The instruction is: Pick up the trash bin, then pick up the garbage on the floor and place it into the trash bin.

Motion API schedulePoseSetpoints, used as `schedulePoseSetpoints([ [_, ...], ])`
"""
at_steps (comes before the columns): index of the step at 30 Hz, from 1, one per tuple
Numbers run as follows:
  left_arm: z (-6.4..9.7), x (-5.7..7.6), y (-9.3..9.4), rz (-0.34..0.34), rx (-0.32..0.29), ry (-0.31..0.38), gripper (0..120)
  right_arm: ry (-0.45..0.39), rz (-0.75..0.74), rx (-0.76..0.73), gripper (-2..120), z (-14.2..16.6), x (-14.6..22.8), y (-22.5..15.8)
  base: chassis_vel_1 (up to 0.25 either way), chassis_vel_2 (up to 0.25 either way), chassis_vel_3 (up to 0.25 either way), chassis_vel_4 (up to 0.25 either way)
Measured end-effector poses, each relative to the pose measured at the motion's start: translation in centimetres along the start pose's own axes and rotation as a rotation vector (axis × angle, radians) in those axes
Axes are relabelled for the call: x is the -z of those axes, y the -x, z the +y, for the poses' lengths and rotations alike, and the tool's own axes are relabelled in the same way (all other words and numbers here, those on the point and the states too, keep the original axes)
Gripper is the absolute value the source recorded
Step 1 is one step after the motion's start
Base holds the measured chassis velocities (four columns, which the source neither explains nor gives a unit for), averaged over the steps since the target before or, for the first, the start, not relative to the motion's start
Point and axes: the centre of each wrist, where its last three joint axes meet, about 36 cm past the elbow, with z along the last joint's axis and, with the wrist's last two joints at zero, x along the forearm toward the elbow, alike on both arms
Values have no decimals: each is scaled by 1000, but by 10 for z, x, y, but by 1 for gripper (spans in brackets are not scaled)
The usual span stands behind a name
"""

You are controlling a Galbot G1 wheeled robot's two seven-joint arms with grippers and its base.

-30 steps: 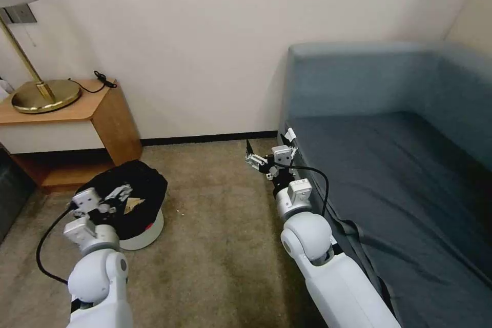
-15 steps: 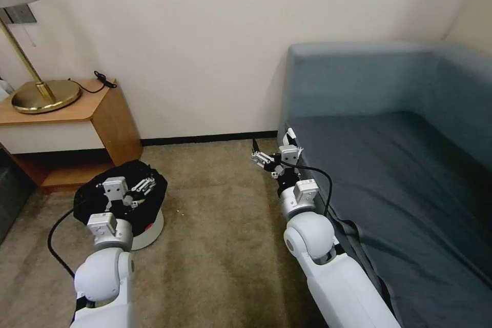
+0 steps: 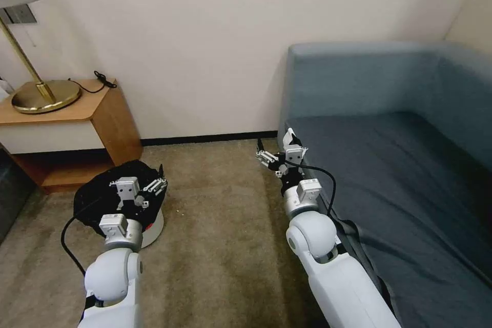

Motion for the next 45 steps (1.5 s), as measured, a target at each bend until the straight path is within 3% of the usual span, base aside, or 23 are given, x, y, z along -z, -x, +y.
schedulePoseSetpoints([
  [13,6,0,-1,-15,20,-6,90,-5,7,-1,100,-5,-1,0,0,0,0,0],
  [45,7,-1,-1,-14,23,-7,90,-5,9,-1,100,-5,0,0,0,0,0,0],
])
